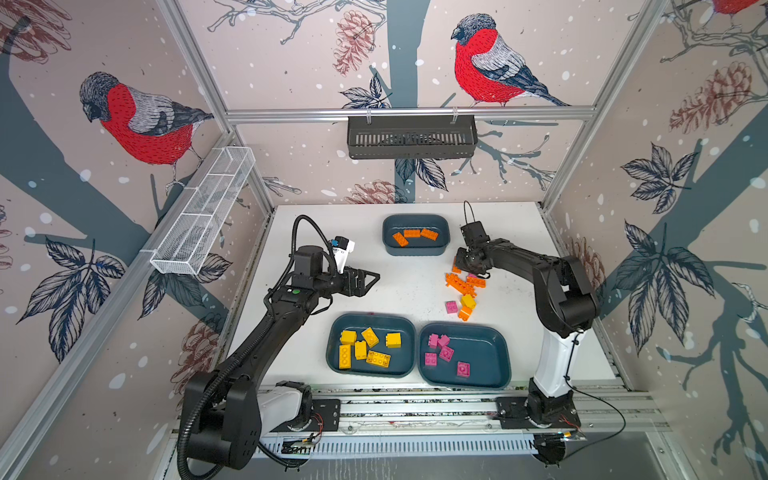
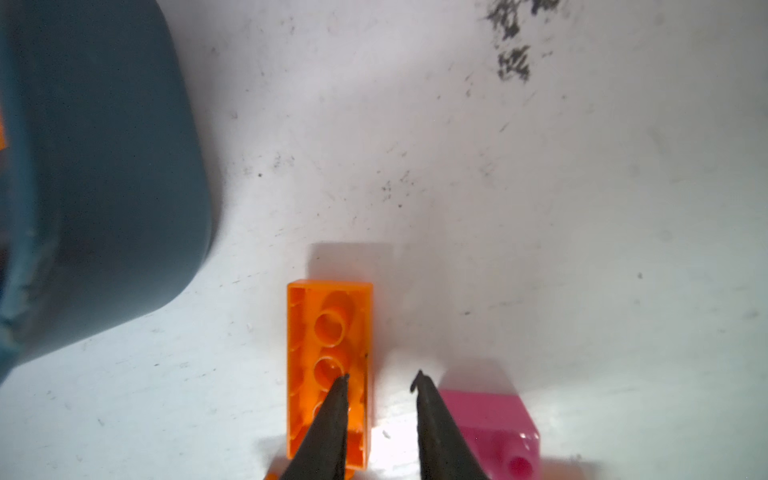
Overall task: Sort the legos into containers by color
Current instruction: 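Grasp the orange 2x4 brick with the right gripper and lift, then carry the orange brick into the far bin and release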
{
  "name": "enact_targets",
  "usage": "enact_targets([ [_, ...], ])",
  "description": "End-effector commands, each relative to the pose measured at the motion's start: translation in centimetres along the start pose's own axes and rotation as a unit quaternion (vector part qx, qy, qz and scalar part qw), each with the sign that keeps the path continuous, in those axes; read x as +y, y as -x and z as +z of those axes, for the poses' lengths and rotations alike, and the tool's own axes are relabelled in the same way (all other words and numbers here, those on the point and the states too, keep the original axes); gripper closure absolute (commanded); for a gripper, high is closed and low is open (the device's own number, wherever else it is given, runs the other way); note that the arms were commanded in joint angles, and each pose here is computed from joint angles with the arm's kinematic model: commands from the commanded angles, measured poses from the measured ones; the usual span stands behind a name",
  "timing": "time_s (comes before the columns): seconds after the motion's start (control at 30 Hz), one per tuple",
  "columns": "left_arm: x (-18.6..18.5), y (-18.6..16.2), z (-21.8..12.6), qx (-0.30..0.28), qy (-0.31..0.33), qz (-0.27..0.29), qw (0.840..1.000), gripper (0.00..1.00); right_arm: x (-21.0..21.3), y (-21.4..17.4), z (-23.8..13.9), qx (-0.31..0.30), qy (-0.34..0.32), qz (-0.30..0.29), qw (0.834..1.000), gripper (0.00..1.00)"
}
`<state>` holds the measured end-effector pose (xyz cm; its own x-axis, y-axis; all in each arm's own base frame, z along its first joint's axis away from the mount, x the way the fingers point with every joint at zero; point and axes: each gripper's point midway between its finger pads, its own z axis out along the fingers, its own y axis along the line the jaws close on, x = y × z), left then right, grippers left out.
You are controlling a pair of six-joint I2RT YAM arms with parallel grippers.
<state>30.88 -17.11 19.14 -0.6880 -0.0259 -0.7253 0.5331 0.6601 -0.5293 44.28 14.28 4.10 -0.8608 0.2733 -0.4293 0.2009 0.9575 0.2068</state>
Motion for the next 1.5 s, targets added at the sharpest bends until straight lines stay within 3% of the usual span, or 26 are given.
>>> enact_targets([
  [0.0, -0.3, 0.3, -0.1, -0.003, -0.007, 0.012, 1.000, 0.04, 0.3, 0.5, -0.6, -0.006, 0.008, -0.001, 1.000, 0.68],
  [0.1, -0.3, 0.3, -0.1, -0.002, -0.006, 0.010, 1.000, 0.04, 1.7, 1.3, -0.9, -0.018, 0.046, 0.013, 0.999, 0.61],
  [0.23, -0.2, 0.1, -0.3, 0.001, 0.000, 0.008, 1.000, 0.04, 1.9, 1.3, 0.0, -0.006, 0.043, 0.000, 0.999, 0.40],
  [0.33, -0.1, 0.0, -0.4, 0.001, 0.001, 0.007, 1.000, 0.04, 1.8, 1.3, 0.5, -0.004, 0.042, -0.007, 0.999, 0.37],
  [0.5, -0.1, 0.1, -0.4, -0.001, -0.001, 0.009, 1.000, 0.04, 1.8, 0.6, 1.7, 0.010, 0.032, -0.021, 0.999, 0.44],
  [0.6, -0.1, 0.0, -0.4, 0.002, 0.001, 0.009, 1.000, 0.04, 1.2, 0.4, 2.2, 0.010, -0.001, -0.040, 0.999, 0.51],
  [0.77, 0.0, -0.2, -0.4, 0.003, 0.002, 0.007, 1.000, 0.04, 0.0, -0.5, 2.8, 0.013, -0.057, -0.074, 0.996, 0.55],
  [0.97, -0.1, -0.1, -0.6, 0.001, 0.003, 0.011, 1.000, 0.04, -0.2, 0.9, 1.1, -0.007, -0.067, -0.087, 0.994, 0.74],
  [1.27, -0.4, 0.6, -0.8, -0.009, -0.002, 0.017, 1.000, 0.04, 7.1, 7.5, -5.1, -0.092, 0.054, -0.096, 0.990, 0.78],
  [1.47, -0.5, 1.0, -0.8, -0.014, -0.004, 0.025, 1.000, 0.04, 13.7, 9.2, -3.6, -0.092, 0.109, -0.128, 0.981, 0.76],
])
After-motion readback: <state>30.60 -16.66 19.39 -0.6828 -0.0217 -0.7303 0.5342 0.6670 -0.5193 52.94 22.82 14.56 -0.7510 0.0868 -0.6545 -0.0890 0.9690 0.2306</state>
